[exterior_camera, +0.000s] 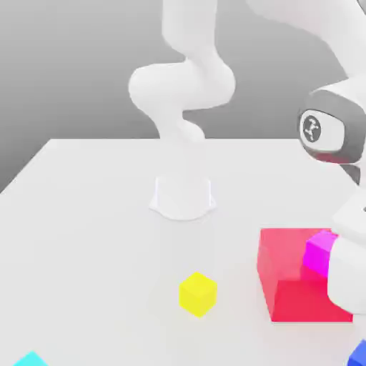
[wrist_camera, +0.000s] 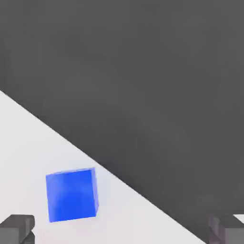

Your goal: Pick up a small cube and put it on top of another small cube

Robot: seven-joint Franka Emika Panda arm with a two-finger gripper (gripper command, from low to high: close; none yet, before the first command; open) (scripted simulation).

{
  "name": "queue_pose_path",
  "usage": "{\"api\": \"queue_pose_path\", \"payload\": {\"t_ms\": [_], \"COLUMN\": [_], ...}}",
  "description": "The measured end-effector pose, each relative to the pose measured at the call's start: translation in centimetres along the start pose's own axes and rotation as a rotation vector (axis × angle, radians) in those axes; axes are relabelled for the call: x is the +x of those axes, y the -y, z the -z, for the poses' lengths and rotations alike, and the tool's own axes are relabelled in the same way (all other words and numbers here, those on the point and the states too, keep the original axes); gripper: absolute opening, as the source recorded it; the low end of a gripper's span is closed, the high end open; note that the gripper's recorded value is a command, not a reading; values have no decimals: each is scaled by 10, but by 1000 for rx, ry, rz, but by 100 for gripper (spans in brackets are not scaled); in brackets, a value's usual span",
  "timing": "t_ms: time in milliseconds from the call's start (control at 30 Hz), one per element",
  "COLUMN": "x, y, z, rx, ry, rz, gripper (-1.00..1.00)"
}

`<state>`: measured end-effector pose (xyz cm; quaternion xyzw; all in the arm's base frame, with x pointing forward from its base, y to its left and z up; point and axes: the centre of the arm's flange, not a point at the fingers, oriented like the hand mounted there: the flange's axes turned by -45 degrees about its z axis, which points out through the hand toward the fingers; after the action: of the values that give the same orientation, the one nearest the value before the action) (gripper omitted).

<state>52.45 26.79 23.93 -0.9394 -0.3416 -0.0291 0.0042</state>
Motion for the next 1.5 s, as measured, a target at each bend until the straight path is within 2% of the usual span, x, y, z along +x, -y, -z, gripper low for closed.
{"api": "queue_pose_path", "payload": {"t_ms": [67, 200, 233, 433, 600, 800, 967, 1133, 1267, 1500], "x": [0, -3, -4, -5, -3, -68, -136, -212, -262, -278], "y": [16, 23, 23, 23, 21, -35, -71, -93, -83, -78], "z": [-36, -101, -109, -113, -55, -11, 13, 24, 23, -19], "rx": [9, 13, 14, 14, 12, -64, -86, -61, -9, 18], "ry": [40, 56, 57, 57, 58, 74, 83, 82, 67, 53], "rz": [39, 55, 56, 56, 57, 54, 42, 12, 31, 39], "gripper": [0, 0, -100, -100, -100, -100, -100, -100, -100, -100]}}
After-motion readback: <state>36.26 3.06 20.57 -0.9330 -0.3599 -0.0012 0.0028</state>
